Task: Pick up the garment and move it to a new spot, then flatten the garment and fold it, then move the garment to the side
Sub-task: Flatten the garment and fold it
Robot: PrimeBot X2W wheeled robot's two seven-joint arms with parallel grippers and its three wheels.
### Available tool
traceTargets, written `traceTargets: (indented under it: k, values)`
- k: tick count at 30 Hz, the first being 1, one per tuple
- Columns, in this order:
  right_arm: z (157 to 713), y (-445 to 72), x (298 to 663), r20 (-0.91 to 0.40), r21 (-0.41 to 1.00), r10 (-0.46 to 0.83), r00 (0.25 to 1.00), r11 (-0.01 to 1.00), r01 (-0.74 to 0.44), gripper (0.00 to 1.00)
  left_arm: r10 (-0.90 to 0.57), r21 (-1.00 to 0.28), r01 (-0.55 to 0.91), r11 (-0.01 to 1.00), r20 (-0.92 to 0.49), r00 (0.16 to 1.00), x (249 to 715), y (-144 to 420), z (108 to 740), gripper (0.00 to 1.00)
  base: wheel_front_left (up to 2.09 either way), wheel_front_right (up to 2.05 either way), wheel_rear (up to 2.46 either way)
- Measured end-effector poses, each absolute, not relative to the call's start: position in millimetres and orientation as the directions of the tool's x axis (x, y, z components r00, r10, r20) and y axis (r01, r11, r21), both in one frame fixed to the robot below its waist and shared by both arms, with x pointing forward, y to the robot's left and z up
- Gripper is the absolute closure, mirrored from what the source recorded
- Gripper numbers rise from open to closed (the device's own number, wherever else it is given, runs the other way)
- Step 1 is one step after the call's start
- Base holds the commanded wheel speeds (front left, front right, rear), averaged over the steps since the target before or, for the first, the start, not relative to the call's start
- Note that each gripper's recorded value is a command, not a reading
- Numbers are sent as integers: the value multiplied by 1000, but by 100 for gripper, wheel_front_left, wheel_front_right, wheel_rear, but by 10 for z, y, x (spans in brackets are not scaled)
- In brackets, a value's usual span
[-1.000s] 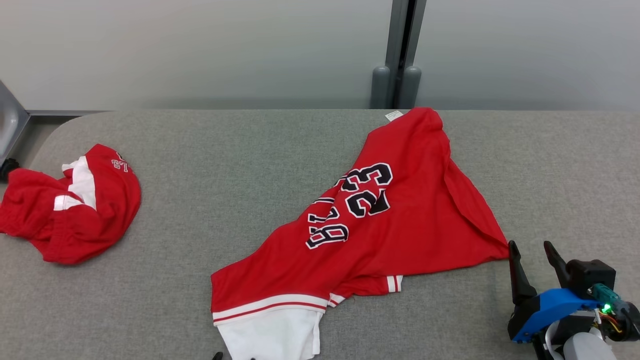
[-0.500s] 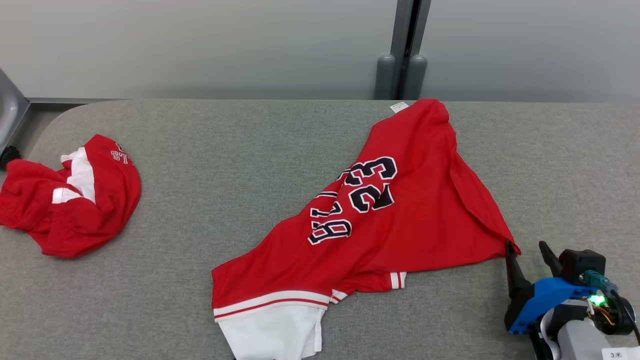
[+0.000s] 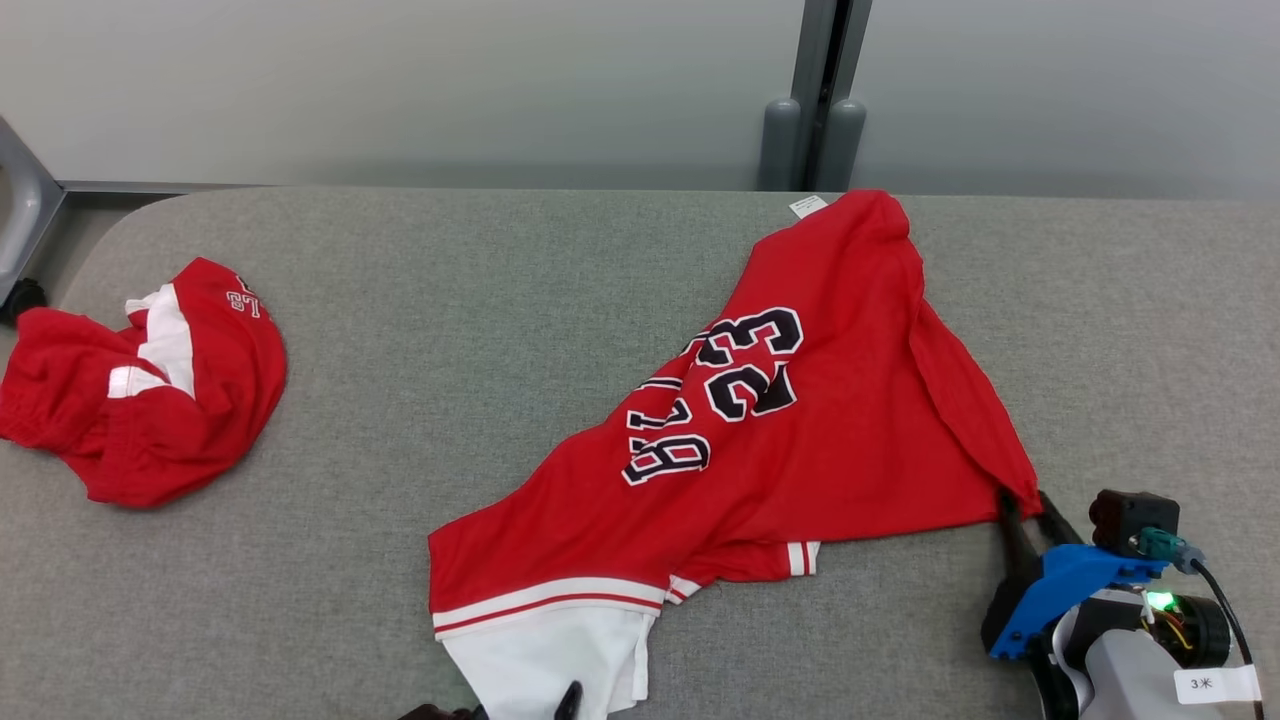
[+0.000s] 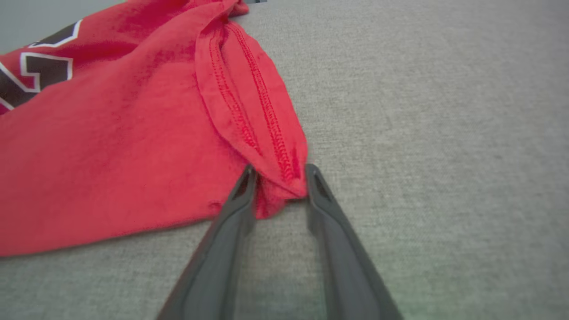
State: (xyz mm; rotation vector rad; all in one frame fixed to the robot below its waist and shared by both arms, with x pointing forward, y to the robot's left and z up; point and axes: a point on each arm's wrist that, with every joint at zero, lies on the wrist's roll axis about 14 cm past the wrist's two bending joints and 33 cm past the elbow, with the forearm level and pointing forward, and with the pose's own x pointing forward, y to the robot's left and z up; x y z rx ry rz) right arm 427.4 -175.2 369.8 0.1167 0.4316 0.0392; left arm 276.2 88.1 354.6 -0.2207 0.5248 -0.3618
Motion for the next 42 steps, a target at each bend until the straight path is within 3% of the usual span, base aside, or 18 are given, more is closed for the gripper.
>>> traceTargets:
  k: [1, 2, 3, 14, 27, 35, 42]
  values:
    - [3699, -1739, 4276, -415, 127, 65, 908, 992, -13, 100, -389, -301, 275, 913, -442, 808, 2783, 881, 3555, 62, 0, 0, 0]
    - [3701, -1721, 4275, -414, 129, 70, 907, 992, -17, 100, -386, -304, 271, 913, -435, 813, 2805, 884, 3567, 77, 0, 0, 0]
    - [3710, -1699, 4279, -411, 132, 75, 908, 991, -22, 100, -385, -304, 270, 914, -431, 816, 2825, 890, 3574, 100, 0, 0, 0]
    - [3996, -1625, 4251, -312, 162, 100, 945, 985, -51, 100, -345, -283, 259, 924, -316, 884, 3135, 1025, 3857, 100, 0, 0, 0]
    - [4593, -1365, 4393, -115, 233, 178, 977, 961, -148, 100, -314, -216, 294, 931, -65, 947, 3827, 1166, 4651, 100, 0, 0, 0]
    - [5213, -1320, 4781, 46, 298, 190, 981, 934, -195, 100, -304, -141, 318, 937, 114, 946, 4434, 1276, 5351, 100, 0, 0, 0]
    - [5824, -1386, 5340, 161, 297, 186, 969, 928, -227, 100, -333, -73, 360, 930, 242, 911, 5082, 1213, 5962, 100, 0, 0, 0]
